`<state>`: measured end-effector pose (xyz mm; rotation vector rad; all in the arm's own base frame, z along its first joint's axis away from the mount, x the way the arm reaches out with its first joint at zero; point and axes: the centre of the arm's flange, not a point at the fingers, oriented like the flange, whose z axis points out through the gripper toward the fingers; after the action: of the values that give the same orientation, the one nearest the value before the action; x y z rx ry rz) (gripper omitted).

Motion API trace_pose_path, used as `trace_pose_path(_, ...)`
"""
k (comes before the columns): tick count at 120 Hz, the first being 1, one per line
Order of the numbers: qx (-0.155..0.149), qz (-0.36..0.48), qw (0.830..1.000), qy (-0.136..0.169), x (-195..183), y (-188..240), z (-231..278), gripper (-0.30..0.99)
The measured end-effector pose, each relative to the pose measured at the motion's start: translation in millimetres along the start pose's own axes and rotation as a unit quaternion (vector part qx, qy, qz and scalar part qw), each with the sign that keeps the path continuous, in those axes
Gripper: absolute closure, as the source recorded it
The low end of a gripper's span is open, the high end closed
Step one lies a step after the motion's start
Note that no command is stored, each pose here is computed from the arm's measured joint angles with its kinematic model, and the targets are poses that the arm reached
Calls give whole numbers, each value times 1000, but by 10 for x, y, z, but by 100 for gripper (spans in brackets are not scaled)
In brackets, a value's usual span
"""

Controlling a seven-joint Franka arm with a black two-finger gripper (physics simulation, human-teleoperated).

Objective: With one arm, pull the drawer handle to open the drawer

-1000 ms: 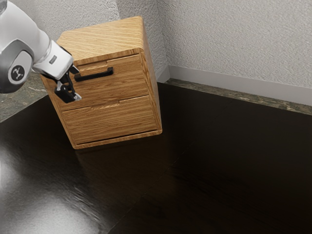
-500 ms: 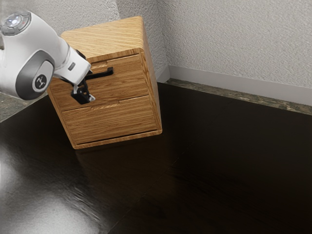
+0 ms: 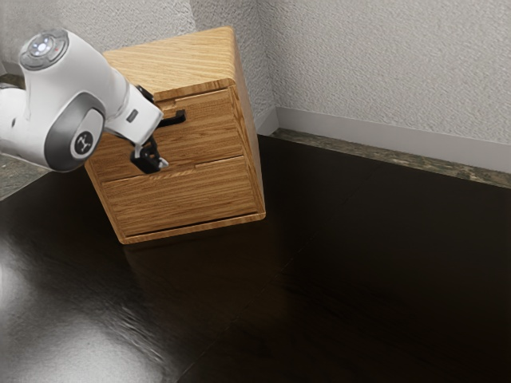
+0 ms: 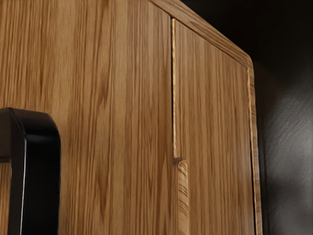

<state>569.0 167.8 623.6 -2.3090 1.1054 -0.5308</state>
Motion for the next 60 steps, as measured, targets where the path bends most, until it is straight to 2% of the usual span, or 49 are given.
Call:
trace_pose_path(33, -9, 1, 1000, 11, -48, 155, -78, 1)
trace_pose_path(39, -7, -4, 1000, 25, -112, 212, -240, 0)
trace_pose_path(53, -1, -16, 997, 81, -381, 527, -867, 0)
trace_pose_path(60, -1, -15, 996, 93, -421, 633, -995, 0)
